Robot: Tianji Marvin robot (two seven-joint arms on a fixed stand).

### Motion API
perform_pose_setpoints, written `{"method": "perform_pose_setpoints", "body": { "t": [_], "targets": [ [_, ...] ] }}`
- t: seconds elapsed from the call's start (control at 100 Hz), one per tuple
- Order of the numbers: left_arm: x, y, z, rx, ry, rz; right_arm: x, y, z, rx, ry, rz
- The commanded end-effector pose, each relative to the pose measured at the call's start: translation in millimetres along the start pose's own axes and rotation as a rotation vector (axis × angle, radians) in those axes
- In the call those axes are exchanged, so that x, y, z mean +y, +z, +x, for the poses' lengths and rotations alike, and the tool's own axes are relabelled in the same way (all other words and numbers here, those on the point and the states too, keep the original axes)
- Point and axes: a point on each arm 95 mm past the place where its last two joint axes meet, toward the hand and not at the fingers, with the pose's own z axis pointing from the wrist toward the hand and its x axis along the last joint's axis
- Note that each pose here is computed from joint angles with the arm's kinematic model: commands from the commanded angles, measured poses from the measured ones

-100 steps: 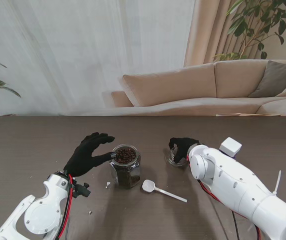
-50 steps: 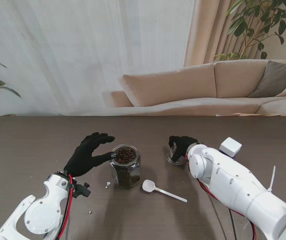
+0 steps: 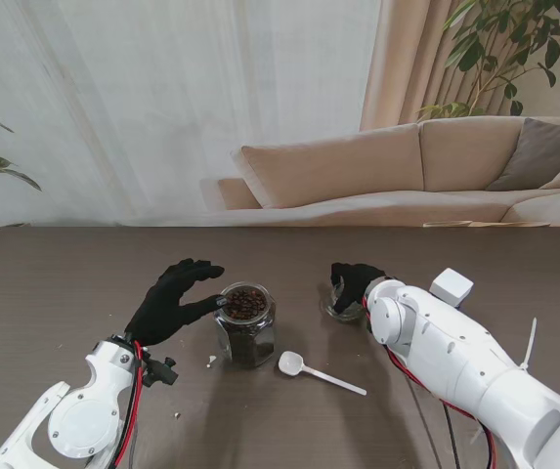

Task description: Portion coffee beans from the glass jar into the coffee jar

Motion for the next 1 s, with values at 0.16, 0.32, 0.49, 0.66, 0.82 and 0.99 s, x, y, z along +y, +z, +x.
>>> {"method": "perform_pose_setpoints", "body": {
  "t": [0.16,0.32,0.49,0.66,0.82,0.99],
  "targets": [
    [1.1,-0.4,1.2,0.001,-0.008,-0.014,-53.4,-13.9,-11.0,-0.029,0.044,0.112],
    [0.7,-0.5,0.9,0.001,-0.01,-0.014,-45.4,-16.1,-4.7,-0.021,0.068,0.083],
    [0.8,-1.5,0.7,-0.002,-0.012,-0.01,-41.5,-15.2,-1.8,-0.015,0.071,0.071],
    [0.4,-1.9,0.8,-0.003,-0.012,-0.008,-39.6,-14.2,0.0,-0.018,0.094,0.068],
    [-0.6,-1.9,0.7,-0.001,-0.01,-0.007,-36.0,-15.8,3.4,-0.023,0.135,0.063],
    [-2.1,-1.7,0.7,0.0,-0.008,-0.007,-27.1,-19.6,8.8,-0.021,0.158,0.053]
  ]
}}
